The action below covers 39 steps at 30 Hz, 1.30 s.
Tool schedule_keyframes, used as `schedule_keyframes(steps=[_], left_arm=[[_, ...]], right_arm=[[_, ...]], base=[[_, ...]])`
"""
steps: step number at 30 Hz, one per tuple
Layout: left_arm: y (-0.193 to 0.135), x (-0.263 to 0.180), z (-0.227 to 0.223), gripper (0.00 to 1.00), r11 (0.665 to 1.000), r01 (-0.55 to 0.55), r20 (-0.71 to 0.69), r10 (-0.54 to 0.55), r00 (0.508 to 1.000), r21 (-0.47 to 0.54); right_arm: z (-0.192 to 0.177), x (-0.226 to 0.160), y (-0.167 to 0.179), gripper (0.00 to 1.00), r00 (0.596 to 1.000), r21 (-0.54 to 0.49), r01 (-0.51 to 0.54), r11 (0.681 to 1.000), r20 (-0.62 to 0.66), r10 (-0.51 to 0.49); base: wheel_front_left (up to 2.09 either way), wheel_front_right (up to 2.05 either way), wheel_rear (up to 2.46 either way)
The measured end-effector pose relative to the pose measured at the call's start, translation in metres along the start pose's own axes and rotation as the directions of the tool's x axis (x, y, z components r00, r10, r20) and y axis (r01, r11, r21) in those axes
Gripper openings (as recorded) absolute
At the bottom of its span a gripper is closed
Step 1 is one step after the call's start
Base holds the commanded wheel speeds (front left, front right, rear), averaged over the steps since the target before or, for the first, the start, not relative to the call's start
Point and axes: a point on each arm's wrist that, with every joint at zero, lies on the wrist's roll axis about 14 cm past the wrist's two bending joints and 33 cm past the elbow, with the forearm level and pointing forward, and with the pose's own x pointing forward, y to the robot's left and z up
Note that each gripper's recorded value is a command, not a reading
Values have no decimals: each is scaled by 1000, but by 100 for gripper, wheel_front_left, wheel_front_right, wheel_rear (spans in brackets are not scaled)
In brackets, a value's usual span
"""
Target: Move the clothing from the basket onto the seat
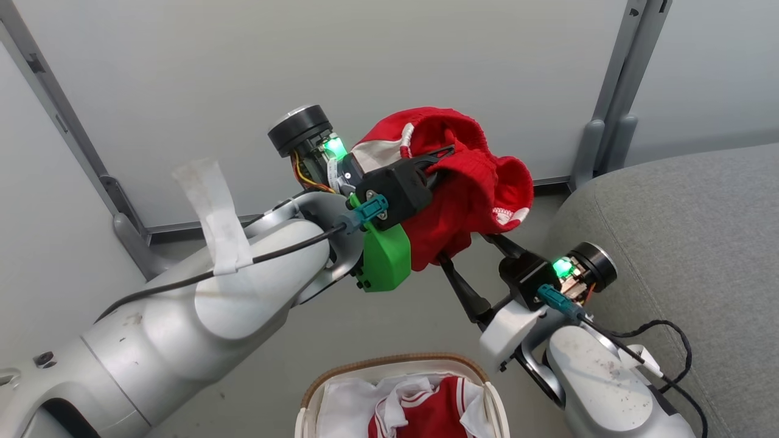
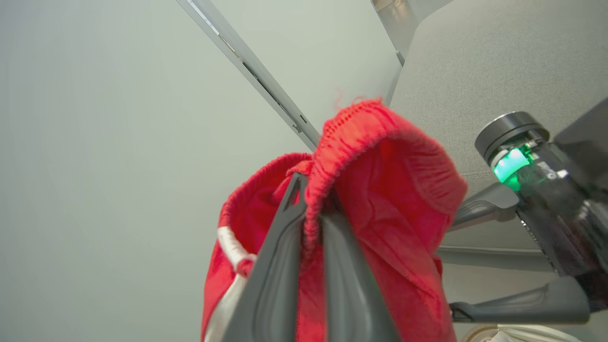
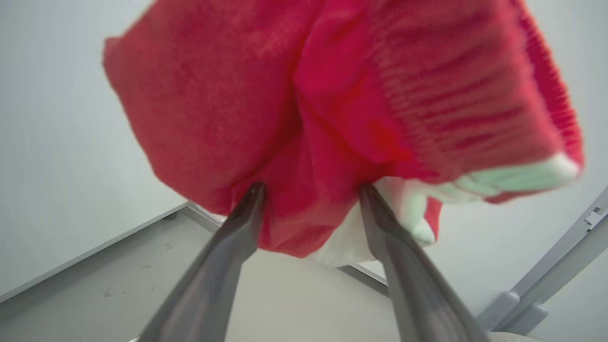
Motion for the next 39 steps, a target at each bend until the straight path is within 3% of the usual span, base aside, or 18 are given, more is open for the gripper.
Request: schedule_keyframes(steps=[2, 3, 4, 5, 7, 23, 31, 32, 33, 34, 35, 36, 39], left_arm=[[-2, 0, 1, 0, 1000, 4, 4, -4, 1000, -7], [-3, 0, 2, 0, 1000, 6, 6, -6, 1000, -11], [-3, -1, 2, 0, 1000, 5, 5, -5, 1000, -14], [-3, -1, 1, 0, 1000, 4, 4, -4, 1000, -19], [-1, -2, -2, 0, 1000, -2, -3, 2, 1000, -30], [18, -22, -66, 0, 976, -130, -143, 106, 984, -172], [3, -27, -92, 0, 922, -196, -155, 151, 976, -334], [0, -28, -94, 3, 913, -201, -157, 154, 976, -354], [-5, -29, -98, 25, 904, -207, -160, 157, 975, -374], [-8, -30, -101, 40, 894, -214, -163, 162, 973, -393], [-12, -31, -103, 76, 886, -219, -165, 165, 972, -409], [-18, -32, -107, 96, 876, -222, -169, 164, 972, -427], [-31, -35, -115, 100, 844, -241, -179, 174, 968, -479]], right_arm=[[-1, 2, -2, 100, 1000, 12, 3, 1000, -5, -3], [-1, 3, -3, 91, 1000, 20, 5, 1000, -6, -5], [0, 4, -3, 46, 1000, 24, 4, 1000, -5, -4], [0, 6, -3, 26, 1000, 28, 2, 1000, -3, -2], [0, 7, -1, 0, 1000, 33, -4, 999, -5, 4], [-1, 4, -9, 0, 1000, 49, 19, 999, -7, -19], [5, 3, -21, 0, 998, 57, 56, 997, 16, -57], [6, 3, -22, 0, 998, 57, 60, 997, 18, -62], [7, 3, -25, 0, 997, 56, 67, 996, 21, -68], [8, 3, -27, 0, 997, 54, 74, 996, 25, -76], [9, 2, -29, 0, 996, 53, 80, 995, 28, -82], [9, 2, -32, 0, 996, 53, 88, 995, 30, -89], [12, 1, -40, 0, 993, 47, 111, 993, 37, -113]], base=[[0, 0, 0], [0, 0, 0], [0, 0, 0], [0, 0, 0], [0, 0, 0], [0, 0, 0], [0, 0, 0], [0, 0, 0], [0, 0, 0], [0, 0, 0], [0, 0, 0], [0, 0, 0], [0, 0, 0]])
